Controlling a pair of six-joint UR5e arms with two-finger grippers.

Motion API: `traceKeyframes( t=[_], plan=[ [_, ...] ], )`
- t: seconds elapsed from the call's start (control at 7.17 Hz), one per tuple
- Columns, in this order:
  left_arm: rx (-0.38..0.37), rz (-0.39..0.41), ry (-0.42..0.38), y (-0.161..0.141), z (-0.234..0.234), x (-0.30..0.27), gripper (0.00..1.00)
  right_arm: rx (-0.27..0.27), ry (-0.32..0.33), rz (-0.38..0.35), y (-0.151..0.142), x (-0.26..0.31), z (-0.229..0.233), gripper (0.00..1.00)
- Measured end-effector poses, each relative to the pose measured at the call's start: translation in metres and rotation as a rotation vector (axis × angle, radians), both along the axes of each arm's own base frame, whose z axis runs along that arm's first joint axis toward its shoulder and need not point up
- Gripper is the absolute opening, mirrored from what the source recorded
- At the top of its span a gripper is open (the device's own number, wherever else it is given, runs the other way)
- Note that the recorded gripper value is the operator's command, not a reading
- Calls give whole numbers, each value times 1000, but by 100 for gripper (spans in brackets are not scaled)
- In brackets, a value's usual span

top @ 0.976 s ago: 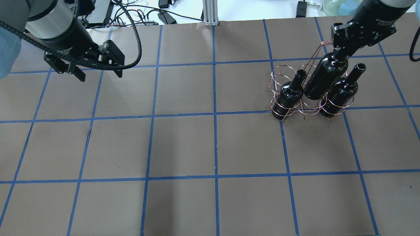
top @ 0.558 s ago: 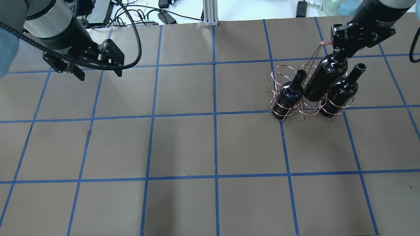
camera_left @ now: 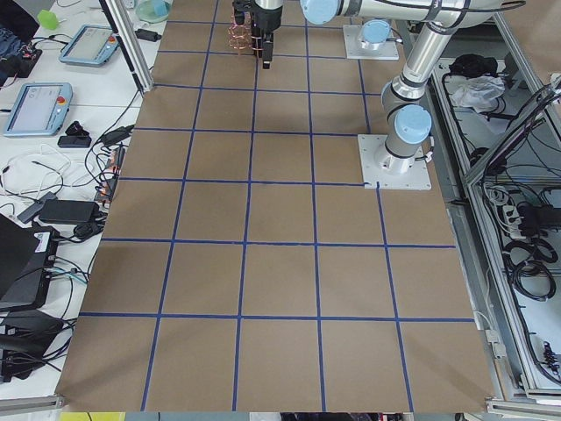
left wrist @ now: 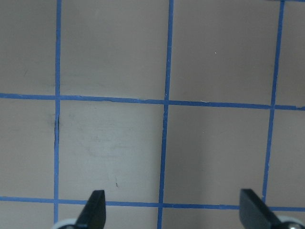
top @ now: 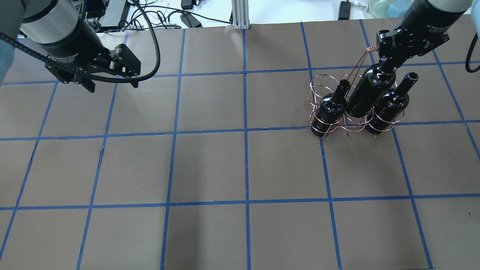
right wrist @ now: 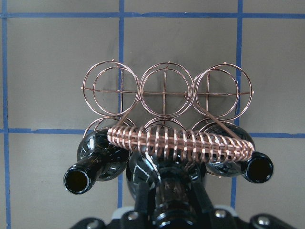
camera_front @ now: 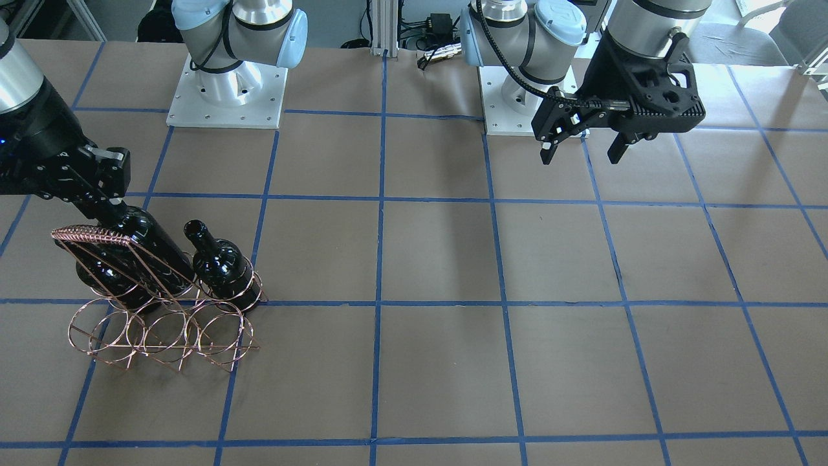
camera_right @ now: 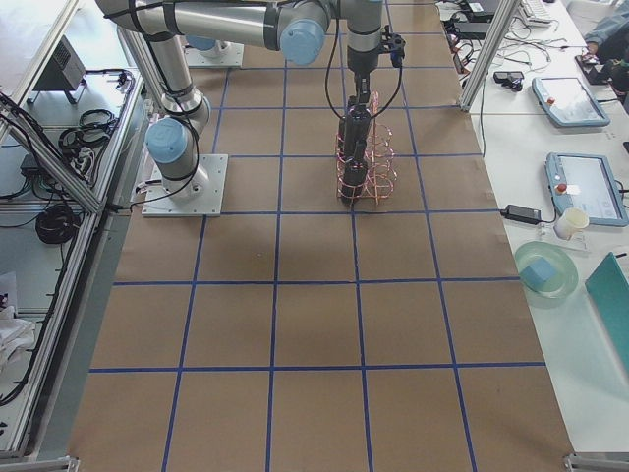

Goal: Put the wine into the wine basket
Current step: 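Lower the bottle into the empty top slot of the rack, then open the right gripper to release the bottle in the rack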

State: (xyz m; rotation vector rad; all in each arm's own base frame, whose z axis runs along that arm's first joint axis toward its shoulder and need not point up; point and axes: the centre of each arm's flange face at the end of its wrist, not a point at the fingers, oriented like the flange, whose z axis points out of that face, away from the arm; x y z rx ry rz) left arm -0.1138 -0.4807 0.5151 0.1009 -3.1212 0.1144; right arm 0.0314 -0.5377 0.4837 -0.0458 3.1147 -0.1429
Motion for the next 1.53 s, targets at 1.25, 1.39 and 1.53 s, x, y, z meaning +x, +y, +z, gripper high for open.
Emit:
traceKeyframes(
  t=[1.25, 1.39, 1.53],
  plan=[
    [26, -22, 0, -5, -13, 3, 100, 44, -10, 8, -9, -2, -25, 0],
    [23, -37, -1, -7, -14, 4, 100, 50, -10, 10, -14, -3, -36, 0],
    [22, -42, -2, -7, -15, 5, 100, 56, -10, 11, -20, -4, -50, 0]
  ],
)
